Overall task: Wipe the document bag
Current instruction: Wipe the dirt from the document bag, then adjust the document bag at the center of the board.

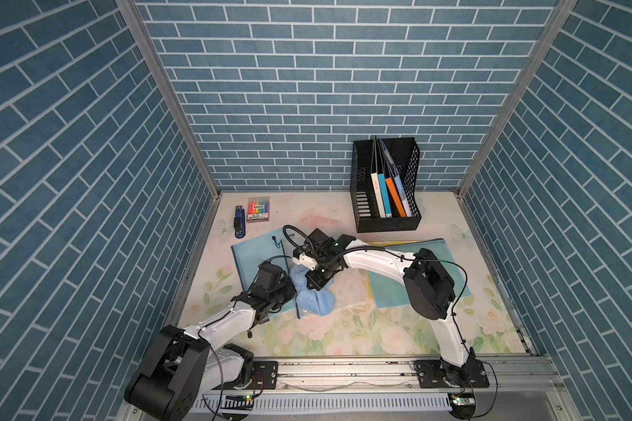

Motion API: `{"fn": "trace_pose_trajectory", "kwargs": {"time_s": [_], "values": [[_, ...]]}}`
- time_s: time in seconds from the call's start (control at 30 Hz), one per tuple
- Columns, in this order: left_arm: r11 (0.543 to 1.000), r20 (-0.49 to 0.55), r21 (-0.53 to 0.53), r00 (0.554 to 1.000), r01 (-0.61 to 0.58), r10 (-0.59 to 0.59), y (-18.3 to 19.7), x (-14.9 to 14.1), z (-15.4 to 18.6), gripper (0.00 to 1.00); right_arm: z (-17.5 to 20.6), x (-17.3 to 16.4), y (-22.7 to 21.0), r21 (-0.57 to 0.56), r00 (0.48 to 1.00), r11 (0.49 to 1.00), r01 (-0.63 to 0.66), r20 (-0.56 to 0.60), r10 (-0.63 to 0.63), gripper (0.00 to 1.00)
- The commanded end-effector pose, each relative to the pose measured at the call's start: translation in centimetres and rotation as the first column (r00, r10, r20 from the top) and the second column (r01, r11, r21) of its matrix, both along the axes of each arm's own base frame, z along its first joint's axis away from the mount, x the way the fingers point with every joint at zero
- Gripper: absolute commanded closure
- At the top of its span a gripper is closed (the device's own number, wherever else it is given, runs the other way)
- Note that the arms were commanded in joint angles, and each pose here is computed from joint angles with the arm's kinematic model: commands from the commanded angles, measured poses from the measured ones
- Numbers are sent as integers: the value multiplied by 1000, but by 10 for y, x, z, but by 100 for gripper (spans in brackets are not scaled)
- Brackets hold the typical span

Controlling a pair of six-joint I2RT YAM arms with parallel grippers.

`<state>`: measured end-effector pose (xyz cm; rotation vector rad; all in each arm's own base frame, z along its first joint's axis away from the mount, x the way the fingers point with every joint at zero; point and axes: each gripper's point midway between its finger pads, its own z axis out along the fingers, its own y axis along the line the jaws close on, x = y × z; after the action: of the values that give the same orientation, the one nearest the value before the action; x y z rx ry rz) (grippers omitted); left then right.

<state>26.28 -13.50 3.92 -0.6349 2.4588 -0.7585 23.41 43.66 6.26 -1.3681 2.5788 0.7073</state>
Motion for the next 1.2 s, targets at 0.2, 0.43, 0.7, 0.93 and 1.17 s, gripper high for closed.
{"fn": "trace_pose_trajectory", "kwargs": {"time_s": [0.2,0.43,0.7,0.93,1.17], "values": [[992,38,122,998,36,-41,11,8,26,100,17,90,-79,-38,954,962,271,140,-263,89],[950,102,312,992,35,-70,36,28,94,100,83,100,-77,130,926,950,282,223,-305,89],[822,116,565,979,76,-170,61,45,199,100,113,114,-100,224,891,897,380,170,-420,88],[629,-94,732,953,262,-287,43,50,211,100,97,117,-116,205,869,867,454,112,-482,88],[487,-213,782,902,388,-376,-35,56,154,100,99,130,-148,194,818,823,533,131,-561,88]]}}
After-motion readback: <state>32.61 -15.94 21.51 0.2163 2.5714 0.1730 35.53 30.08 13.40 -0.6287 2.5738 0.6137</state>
